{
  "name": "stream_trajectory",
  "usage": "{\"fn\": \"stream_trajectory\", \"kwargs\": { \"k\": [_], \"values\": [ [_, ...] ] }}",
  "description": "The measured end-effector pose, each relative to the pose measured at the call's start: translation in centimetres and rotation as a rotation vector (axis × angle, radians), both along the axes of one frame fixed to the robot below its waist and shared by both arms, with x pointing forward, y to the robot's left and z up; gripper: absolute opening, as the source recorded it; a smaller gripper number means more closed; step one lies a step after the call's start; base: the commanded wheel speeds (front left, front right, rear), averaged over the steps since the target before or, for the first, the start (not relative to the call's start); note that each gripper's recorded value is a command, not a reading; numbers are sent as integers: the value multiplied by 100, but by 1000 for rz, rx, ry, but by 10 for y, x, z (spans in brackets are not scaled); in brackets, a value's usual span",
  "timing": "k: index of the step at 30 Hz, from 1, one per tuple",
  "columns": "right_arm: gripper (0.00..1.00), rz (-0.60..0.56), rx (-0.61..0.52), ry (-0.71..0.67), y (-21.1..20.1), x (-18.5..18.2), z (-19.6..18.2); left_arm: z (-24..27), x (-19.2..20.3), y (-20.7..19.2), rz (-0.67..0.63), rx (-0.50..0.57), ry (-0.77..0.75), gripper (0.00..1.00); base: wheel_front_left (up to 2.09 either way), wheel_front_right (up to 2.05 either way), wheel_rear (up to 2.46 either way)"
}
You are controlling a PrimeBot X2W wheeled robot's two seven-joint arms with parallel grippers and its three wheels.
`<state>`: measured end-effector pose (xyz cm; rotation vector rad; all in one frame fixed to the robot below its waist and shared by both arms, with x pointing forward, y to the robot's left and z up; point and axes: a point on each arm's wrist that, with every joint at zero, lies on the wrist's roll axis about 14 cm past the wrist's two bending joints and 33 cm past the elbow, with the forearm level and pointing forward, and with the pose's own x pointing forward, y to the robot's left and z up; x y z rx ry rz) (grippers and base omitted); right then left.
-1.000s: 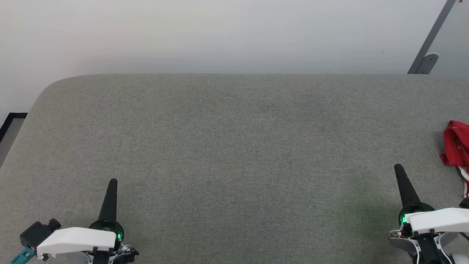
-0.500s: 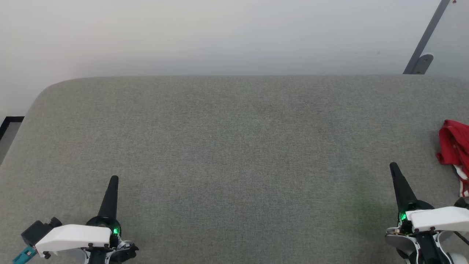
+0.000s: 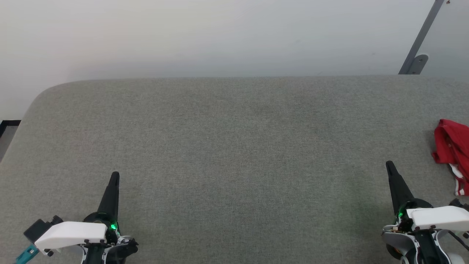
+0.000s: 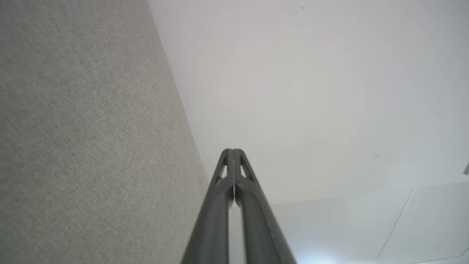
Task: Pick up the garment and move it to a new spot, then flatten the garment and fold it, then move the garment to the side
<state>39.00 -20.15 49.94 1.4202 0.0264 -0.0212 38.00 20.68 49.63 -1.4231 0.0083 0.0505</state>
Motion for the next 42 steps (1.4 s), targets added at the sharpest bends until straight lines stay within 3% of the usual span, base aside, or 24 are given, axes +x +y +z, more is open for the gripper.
{"fn": "stream_trajectory", "kwargs": {
  "k": [23,42],
  "values": [
    [0,-3,146,-24,1,-2,6,7,7,-7,-26,-145,-26,0,0,0,0],
    [0,-3,153,-26,2,-2,6,7,7,-7,-27,-151,-27,0,0,0,0]
  ]
}}
